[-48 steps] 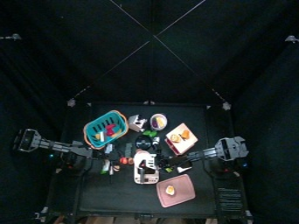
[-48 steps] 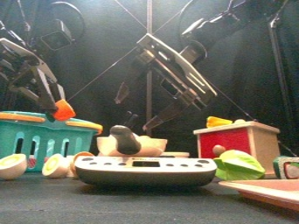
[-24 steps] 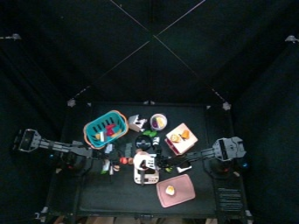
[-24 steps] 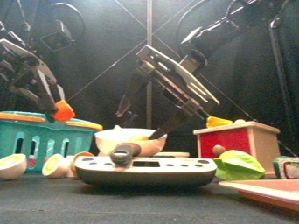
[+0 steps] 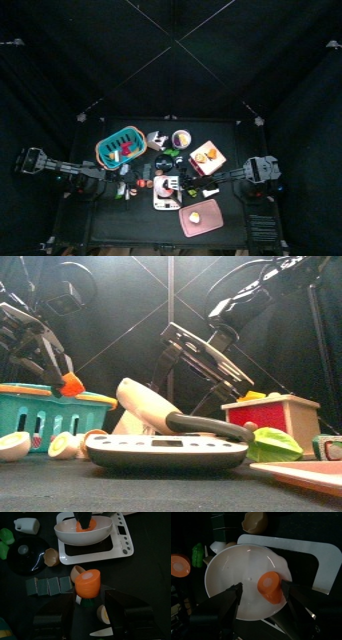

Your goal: Grab carrot bottom

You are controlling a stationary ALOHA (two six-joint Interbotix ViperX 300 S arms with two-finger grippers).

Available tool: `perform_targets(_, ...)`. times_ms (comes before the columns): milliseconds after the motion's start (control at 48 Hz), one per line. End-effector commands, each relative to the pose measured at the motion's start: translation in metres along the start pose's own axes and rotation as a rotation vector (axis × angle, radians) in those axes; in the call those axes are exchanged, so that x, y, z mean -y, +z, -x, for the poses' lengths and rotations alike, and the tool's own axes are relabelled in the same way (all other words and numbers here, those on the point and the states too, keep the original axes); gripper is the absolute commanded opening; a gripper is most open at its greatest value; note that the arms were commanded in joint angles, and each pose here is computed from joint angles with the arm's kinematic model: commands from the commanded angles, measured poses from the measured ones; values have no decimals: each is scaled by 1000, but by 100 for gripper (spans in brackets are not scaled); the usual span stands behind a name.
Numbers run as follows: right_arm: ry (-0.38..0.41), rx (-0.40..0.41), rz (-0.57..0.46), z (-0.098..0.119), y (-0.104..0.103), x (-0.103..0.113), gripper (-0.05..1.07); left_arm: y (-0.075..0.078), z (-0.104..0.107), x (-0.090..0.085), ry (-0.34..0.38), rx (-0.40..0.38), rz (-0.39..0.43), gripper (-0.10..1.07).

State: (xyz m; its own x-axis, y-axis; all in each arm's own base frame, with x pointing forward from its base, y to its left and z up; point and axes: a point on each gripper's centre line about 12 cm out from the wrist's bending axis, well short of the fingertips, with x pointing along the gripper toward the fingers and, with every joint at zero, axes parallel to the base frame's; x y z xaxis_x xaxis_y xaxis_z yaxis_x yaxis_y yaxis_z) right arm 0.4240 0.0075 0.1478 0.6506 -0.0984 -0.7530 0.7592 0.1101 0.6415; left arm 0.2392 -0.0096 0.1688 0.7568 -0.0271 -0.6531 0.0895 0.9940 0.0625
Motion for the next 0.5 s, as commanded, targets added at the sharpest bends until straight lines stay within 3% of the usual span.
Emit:
perform_targets(0,48,7,16,8,2,-16,94,6,1,-1,3,21,1,75)
perform_targets(479,38,76,131,13,3,-34,94,3,0,-2,7,15,3,75)
